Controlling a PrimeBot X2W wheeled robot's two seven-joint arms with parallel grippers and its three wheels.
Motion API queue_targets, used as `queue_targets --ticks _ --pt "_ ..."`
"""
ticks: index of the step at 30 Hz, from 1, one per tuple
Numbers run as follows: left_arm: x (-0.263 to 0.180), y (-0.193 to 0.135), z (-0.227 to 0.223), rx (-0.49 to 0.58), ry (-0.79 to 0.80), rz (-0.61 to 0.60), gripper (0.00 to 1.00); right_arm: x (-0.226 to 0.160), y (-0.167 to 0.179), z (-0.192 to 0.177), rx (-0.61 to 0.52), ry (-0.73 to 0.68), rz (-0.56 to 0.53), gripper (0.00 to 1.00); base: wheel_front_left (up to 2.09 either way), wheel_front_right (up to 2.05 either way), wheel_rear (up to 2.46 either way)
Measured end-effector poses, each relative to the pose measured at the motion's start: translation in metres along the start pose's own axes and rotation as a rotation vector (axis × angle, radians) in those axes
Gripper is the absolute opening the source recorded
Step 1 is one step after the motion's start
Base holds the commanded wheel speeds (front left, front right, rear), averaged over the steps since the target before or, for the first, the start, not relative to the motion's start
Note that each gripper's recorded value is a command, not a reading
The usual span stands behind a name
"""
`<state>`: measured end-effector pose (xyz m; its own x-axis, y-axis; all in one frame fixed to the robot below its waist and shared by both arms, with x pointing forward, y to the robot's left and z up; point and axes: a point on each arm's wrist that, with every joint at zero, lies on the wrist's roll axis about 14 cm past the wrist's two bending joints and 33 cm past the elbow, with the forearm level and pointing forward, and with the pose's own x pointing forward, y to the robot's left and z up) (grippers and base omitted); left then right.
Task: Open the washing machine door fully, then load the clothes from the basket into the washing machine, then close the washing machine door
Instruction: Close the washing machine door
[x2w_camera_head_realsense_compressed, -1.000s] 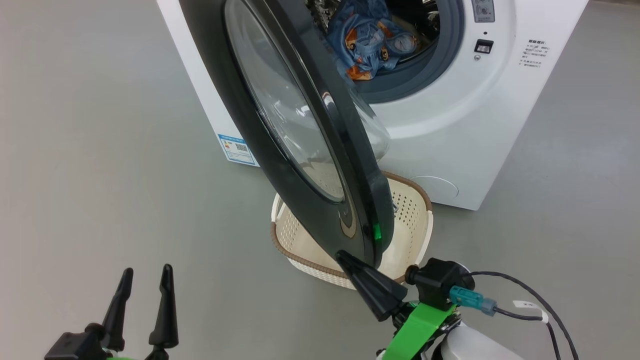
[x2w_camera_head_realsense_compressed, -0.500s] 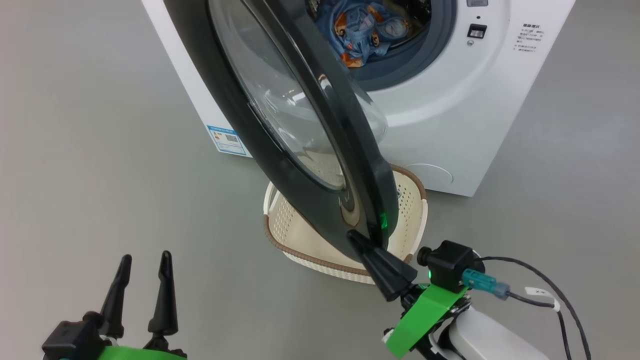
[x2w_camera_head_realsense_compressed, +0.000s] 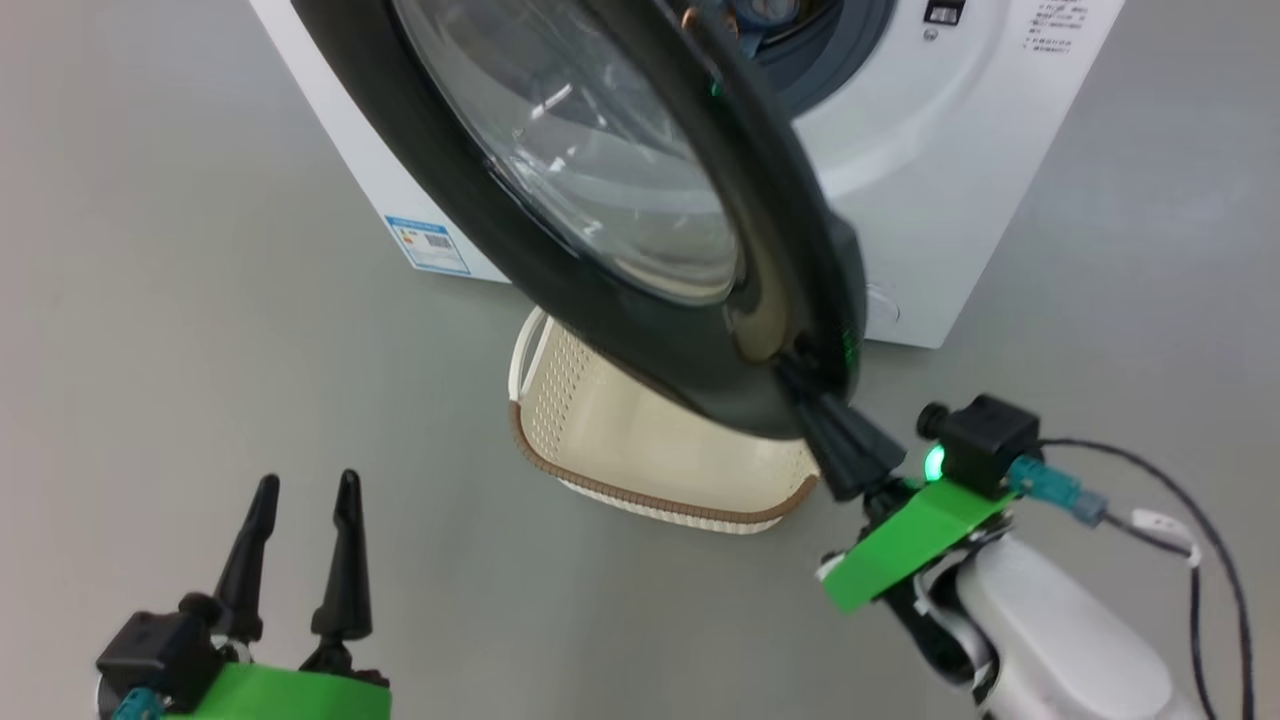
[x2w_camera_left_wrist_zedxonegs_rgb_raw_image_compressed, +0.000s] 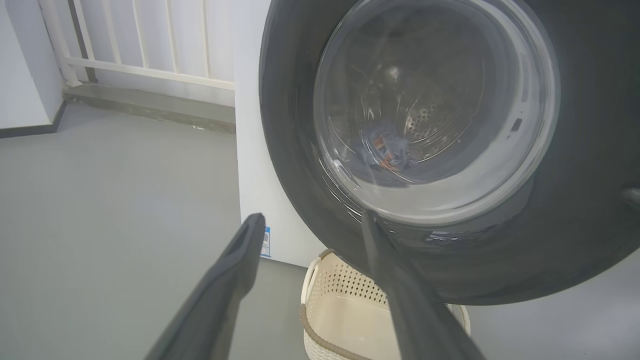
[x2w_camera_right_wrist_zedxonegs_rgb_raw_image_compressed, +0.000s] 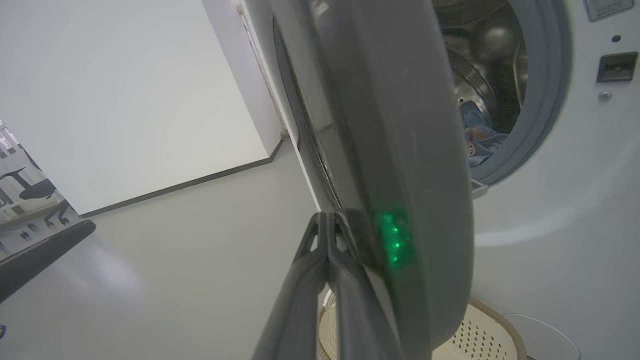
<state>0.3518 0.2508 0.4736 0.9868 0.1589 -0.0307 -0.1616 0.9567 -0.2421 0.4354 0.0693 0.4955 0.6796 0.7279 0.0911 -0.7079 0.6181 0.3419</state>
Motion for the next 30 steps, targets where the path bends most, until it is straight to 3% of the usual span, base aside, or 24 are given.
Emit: queue_targets --ticks 13,30 --pt "0.029 -0.021 -0.004 -0.008 0.003 -0.050 1.00 0.035 -0.079 0.043 -0.080 -0.116 -0.117 0.00 0.00 0.00 0.00" --pt "0.054 -0.027 -0.010 -0.007 0.010 -0.051 1.00 0.085 -0.144 0.073 -0.078 -0.235 -0.188 0.00 0.00 0.00 0.00"
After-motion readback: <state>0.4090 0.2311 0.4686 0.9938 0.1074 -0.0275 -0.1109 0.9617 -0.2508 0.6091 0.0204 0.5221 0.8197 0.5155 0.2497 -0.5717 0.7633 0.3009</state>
